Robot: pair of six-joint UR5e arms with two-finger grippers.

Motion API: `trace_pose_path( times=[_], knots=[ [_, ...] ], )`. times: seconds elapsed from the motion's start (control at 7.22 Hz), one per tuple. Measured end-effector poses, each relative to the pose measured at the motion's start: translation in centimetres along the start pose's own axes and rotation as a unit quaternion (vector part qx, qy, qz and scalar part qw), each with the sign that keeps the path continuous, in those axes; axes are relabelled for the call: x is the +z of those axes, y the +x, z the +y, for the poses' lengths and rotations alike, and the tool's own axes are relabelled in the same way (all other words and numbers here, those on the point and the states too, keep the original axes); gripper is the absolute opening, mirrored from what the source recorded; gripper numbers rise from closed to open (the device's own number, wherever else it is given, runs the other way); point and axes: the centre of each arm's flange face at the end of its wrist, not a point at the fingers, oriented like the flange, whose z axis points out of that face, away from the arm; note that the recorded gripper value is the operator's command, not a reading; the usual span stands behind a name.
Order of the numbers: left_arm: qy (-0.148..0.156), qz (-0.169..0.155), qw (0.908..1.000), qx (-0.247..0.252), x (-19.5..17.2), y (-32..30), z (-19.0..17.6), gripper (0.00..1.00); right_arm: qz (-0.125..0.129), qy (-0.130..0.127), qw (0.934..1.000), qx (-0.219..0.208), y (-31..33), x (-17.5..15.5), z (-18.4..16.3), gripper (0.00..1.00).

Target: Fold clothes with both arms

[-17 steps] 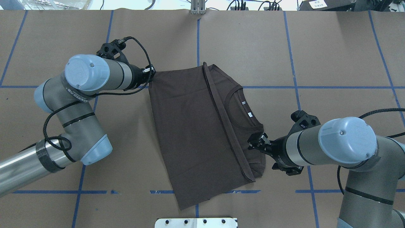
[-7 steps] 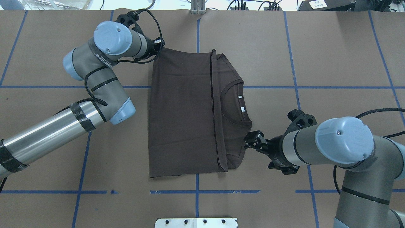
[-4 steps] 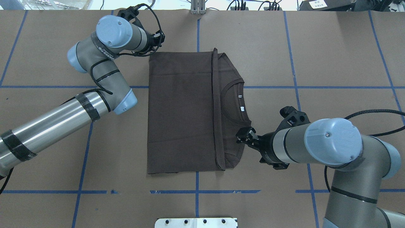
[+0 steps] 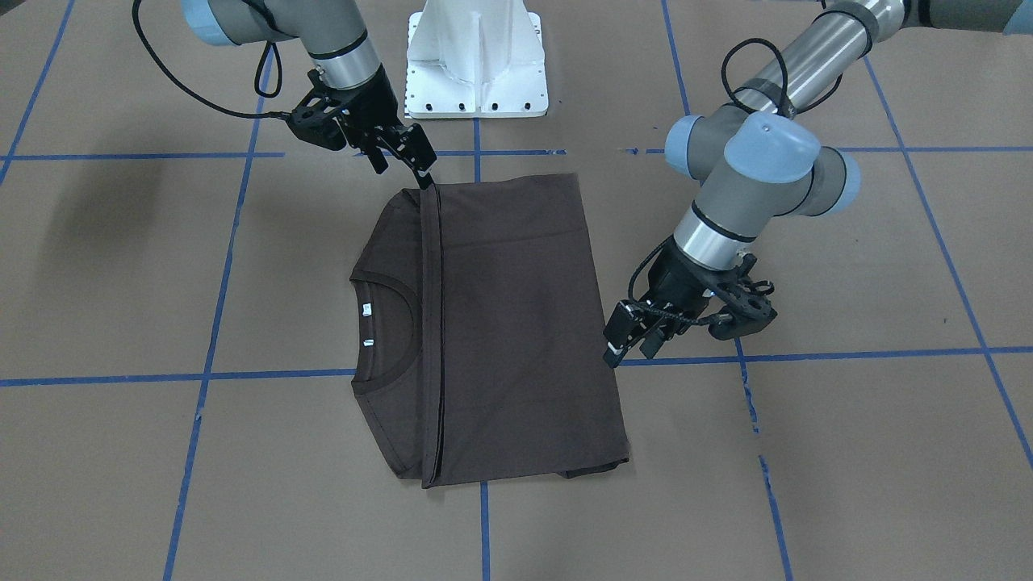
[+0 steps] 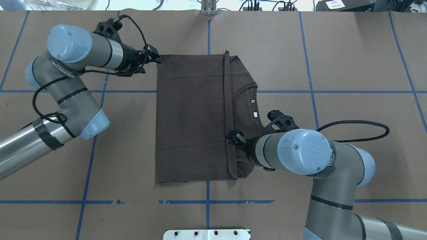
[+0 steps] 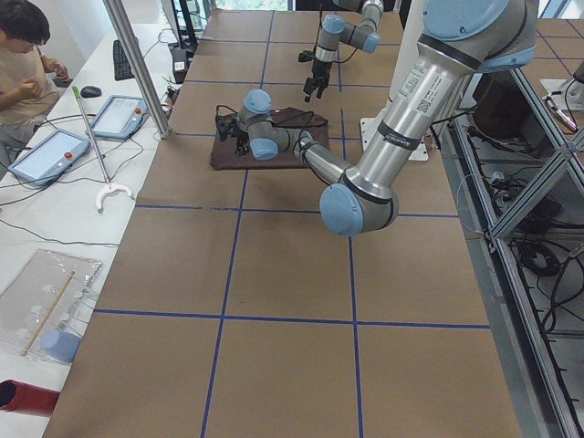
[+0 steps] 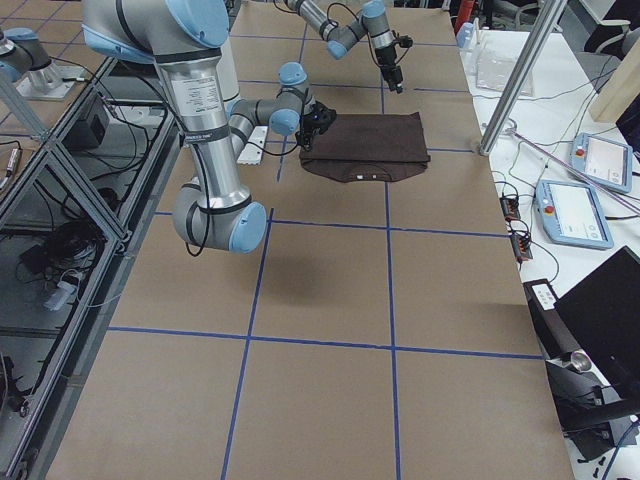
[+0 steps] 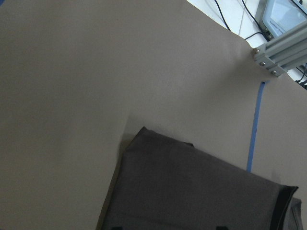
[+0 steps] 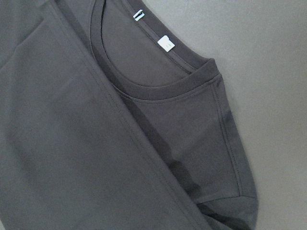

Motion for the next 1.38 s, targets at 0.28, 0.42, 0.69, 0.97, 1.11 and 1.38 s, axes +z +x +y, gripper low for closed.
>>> trace_pose_path(
  times=[0.28,0.42,0.69,0.97,1.11,1.38],
  knots=[
    [-0.009,0.003,1.0000,0.000,-1.2,-1.1,0.5,0.75,0.044,0.011,0.9967,-0.067,-1.1,3.1,1.6,1.00],
    [-0.009,0.003,1.0000,-0.001,-1.3,-1.4,0.6,0.75,0.083,0.018,0.9892,-0.120,-1.6,4.1,2.3,1.00],
    [-0.010,0.005,0.9999,-0.009,-1.6,-1.5,0.7,0.75,0.142,0.021,0.9713,-0.189,-2.0,5.6,3.2,1.00],
    [-0.011,0.006,0.9998,-0.014,-1.6,-1.5,0.8,0.75,0.172,0.019,0.9604,-0.218,-2.0,7.3,4.3,1.00],
    [-0.011,0.006,0.9998,-0.015,-1.6,-1.5,0.8,0.75,0.185,0.018,0.9553,-0.230,-1.9,7.8,4.6,1.00],
    [-0.011,0.007,0.9998,-0.016,-1.6,-1.4,0.9,0.75,0.204,0.015,0.9457,-0.252,-1.2,8.6,5.1,1.00]
  ],
)
